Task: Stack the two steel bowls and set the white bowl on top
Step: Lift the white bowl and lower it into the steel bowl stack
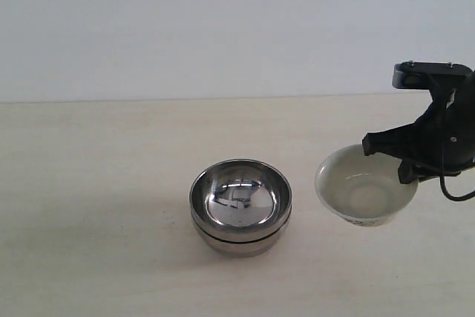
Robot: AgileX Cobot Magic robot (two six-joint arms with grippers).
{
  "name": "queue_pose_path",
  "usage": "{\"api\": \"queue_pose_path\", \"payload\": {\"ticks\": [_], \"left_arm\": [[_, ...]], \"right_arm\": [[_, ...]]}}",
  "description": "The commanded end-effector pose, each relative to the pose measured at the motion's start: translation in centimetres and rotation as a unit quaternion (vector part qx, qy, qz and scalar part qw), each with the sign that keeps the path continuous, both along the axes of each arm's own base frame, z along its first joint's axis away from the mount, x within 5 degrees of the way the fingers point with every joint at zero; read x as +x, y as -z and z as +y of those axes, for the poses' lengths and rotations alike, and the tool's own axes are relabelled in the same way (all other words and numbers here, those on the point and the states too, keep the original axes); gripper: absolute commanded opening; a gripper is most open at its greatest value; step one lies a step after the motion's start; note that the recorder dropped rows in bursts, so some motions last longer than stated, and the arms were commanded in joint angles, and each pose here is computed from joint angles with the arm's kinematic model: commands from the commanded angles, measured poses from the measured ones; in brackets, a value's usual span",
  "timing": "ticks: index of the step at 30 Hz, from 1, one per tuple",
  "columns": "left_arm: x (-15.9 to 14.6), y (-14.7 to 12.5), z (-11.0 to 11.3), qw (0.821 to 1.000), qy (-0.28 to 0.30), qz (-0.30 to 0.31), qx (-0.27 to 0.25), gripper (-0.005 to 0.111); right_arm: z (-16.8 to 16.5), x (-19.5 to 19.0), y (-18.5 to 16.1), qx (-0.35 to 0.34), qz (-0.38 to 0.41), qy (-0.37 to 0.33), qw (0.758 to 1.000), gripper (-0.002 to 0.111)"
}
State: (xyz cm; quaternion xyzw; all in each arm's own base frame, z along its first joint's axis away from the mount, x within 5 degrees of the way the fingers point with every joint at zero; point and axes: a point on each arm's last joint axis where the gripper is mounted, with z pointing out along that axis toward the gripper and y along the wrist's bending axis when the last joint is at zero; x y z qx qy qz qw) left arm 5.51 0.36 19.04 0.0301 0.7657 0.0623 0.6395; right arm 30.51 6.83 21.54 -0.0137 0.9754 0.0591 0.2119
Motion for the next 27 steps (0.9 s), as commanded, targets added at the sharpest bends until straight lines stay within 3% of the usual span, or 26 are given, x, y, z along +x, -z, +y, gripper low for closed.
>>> {"api": "queue_pose_path", "payload": {"ticks": [1,10,19,27], "left_arm": [[0.0,0.0,0.0,1.000,-0.002,-0.004,-0.008,0.004],[0.0,0.0,0.0,1.000,-0.002,-0.004,-0.008,0.004],[0.0,0.0,0.0,1.000,-0.002,-0.004,-0.008,0.004],[0.0,0.0,0.0,1.000,-0.002,-0.004,-0.008,0.004]], "right_arm": [[0.1,-0.2,-2.0,0.025,-0.024,0.002,0.999,0.000],[1.2,-0.5,-6.4,0.098,-0.066,-0.007,0.993,0.000],[2.5,-0.7,-7.1,0.174,-0.072,-0.033,0.982,0.000],[5.2,-1.3,-7.3,0.185,-0.083,-0.068,0.977,0.000]]}}
